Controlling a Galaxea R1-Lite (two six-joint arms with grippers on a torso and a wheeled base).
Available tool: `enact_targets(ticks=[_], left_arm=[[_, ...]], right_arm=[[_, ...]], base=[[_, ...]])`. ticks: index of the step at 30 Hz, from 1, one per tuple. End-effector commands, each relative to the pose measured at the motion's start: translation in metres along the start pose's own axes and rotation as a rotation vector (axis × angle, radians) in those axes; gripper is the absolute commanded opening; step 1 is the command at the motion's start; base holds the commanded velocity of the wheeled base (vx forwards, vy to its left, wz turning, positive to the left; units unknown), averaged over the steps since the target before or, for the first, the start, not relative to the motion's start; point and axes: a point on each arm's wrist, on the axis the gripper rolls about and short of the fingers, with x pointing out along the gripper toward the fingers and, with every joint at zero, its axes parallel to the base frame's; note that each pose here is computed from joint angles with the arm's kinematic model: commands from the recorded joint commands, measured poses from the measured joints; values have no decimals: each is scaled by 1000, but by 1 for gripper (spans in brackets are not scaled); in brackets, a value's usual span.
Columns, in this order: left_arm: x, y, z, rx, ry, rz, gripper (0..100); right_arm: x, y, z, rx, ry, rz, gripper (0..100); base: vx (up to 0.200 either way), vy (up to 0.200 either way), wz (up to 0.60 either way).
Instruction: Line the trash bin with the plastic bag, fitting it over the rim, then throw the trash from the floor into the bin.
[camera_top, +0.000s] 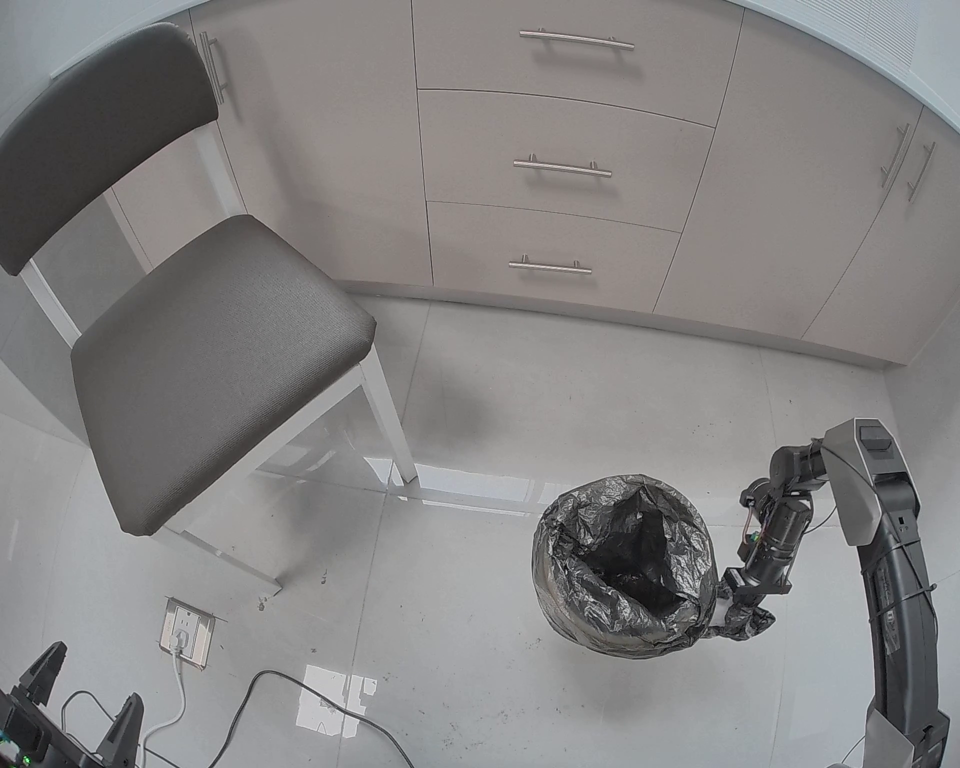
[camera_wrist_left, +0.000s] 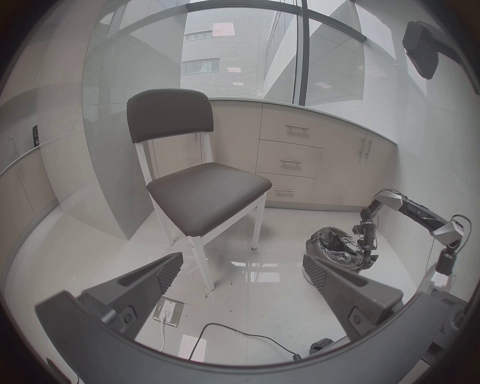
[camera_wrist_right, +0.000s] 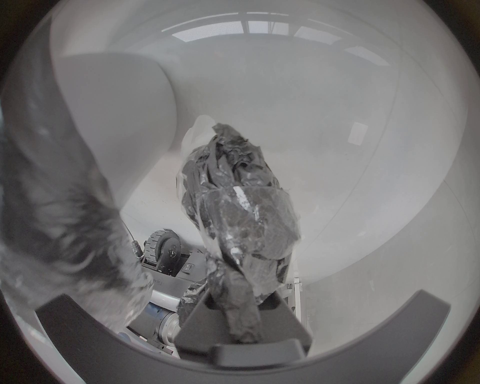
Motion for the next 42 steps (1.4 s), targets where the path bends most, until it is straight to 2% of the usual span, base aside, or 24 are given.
enact_targets(ticks=[1, 6, 8, 9, 11, 14, 16, 18, 20, 22, 23, 25, 26, 32, 33, 35, 37, 42], left_arm=[[1, 0, -5, -2, 16, 20, 100], [1, 0, -5, -3, 15, 24, 100], [1, 0, -5, -1, 15, 24, 100], [1, 0, -5, -3, 16, 24, 100], [1, 0, -5, -3, 16, 24, 100], [1, 0, -5, -3, 16, 24, 100], [1, 0, -5, -3, 16, 24, 100], [1, 0, -5, -3, 16, 24, 100], [1, 0, -5, -3, 16, 24, 100], [1, 0, -5, -3, 16, 24, 100], [1, 0, -5, -3, 16, 24, 100], [1, 0, -5, -3, 16, 24, 100], [1, 0, -5, -3, 16, 24, 100], [1, 0, -5, -3, 16, 24, 100], [1, 0, -5, -3, 16, 24, 100], [1, 0, -5, -3, 16, 24, 100], [1, 0, -5, -3, 16, 24, 100], [1, 0, -5, -3, 16, 24, 100]], right_arm=[[-56, -11, -11, 32, -90, -6, 0], [-107, -22, -34, 72, -119, -11, 0], [-114, -23, -37, 76, -127, -11, 0], [-141, -24, -51, 85, -165, -11, 0], [-165, -23, -64, 84, -206, -14, 0], [-190, -18, -78, 65, -262, -22, 0], [-220, -8, -97, 41, -335, -33, 0], [-230, -3, -106, 32, -354, -36, 0], [-254, 16, -129, -6, -396, -44, 0], [-263, 25, -139, -30, -418, -47, 0], [-275, 39, -152, -66, -453, -52, 0], [-277, 42, -154, -73, -458, -53, 0], [-290, 65, -176, -137, -482, -56, 0], [-298, 118, -217, -294, -453, -65, 0], [-298, 118, -217, -294, -453, -65, 0], [-295, 141, -225, -369, -444, -67, 0], [-290, 152, -225, -400, -433, -83, 0], [-271, 176, -215, -447, -379, -145, 0]], base=[[0, 0, 0], [0, 0, 0], [0, 0, 0], [0, 0, 0], [0, 0, 0], [0, 0, 0], [0, 0, 0], [0, 0, 0], [0, 0, 0], [0, 0, 0], [0, 0, 0], [0, 0, 0], [0, 0, 0], [0, 0, 0], [0, 0, 0], [0, 0, 0], [0, 0, 0], [0, 0, 0]])
